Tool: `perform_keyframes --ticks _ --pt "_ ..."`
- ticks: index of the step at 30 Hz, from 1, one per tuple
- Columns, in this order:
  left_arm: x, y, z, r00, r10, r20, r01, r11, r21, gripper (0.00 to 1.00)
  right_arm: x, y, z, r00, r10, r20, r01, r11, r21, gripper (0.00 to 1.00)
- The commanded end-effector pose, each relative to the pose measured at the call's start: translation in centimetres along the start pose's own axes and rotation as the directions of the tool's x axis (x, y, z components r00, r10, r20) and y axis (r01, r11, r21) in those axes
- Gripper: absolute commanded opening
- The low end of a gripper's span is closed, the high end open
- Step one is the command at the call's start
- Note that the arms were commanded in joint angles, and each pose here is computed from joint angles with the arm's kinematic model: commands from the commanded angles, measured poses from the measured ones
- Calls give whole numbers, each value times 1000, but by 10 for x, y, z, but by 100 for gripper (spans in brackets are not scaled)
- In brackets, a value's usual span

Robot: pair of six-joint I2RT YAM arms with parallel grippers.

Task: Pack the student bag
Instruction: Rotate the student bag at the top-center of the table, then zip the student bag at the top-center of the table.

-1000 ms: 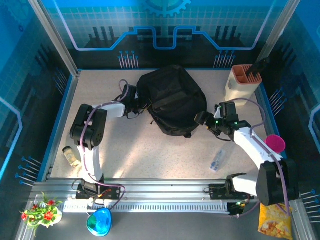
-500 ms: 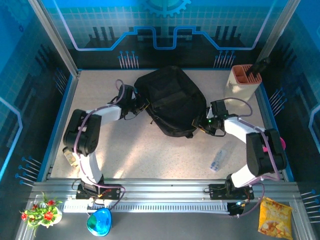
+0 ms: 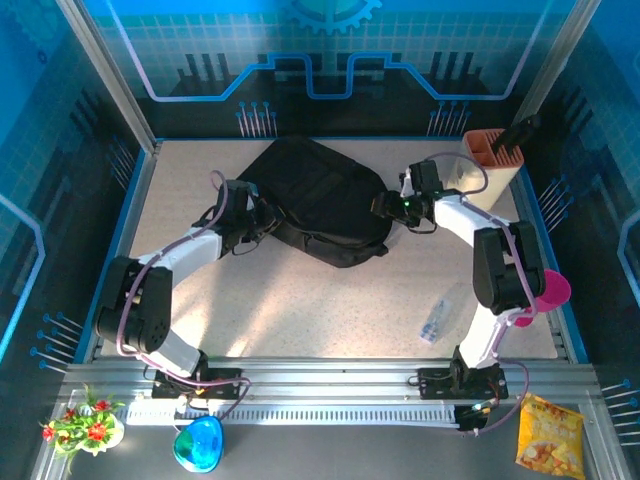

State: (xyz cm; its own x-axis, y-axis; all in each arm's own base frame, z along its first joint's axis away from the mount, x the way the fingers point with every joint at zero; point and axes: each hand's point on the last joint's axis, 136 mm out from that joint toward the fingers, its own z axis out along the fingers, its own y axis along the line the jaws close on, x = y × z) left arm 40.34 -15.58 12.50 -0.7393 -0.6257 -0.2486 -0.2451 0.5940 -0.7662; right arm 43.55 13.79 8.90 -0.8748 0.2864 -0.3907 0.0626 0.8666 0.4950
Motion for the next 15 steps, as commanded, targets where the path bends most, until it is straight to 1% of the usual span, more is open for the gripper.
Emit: perform_keyframes --ticks 1,4,8,13,15 --pt "0 -15 -10 999 35 6 -35 998 56 0 6 4 -45 997 -58 43 55 996 70 67" --pt "-1 -17 -11 999 36 13 -37 997 65 0 26 11 -67 996 -78 42 74 994 76 68" --pt "-2 -20 -12 999 43 25 -45 996 75 0 66 43 -81 993 -115 -11 115 992 50 68" --pt "0 -20 -16 998 52 36 -55 995 83 0 110 102 -78 991 -122 -46 120 991 -53 67" --pt "1 -19 -17 998 58 36 -61 995 81 0 120 123 -72 993 -107 -39 103 991 -90 66"
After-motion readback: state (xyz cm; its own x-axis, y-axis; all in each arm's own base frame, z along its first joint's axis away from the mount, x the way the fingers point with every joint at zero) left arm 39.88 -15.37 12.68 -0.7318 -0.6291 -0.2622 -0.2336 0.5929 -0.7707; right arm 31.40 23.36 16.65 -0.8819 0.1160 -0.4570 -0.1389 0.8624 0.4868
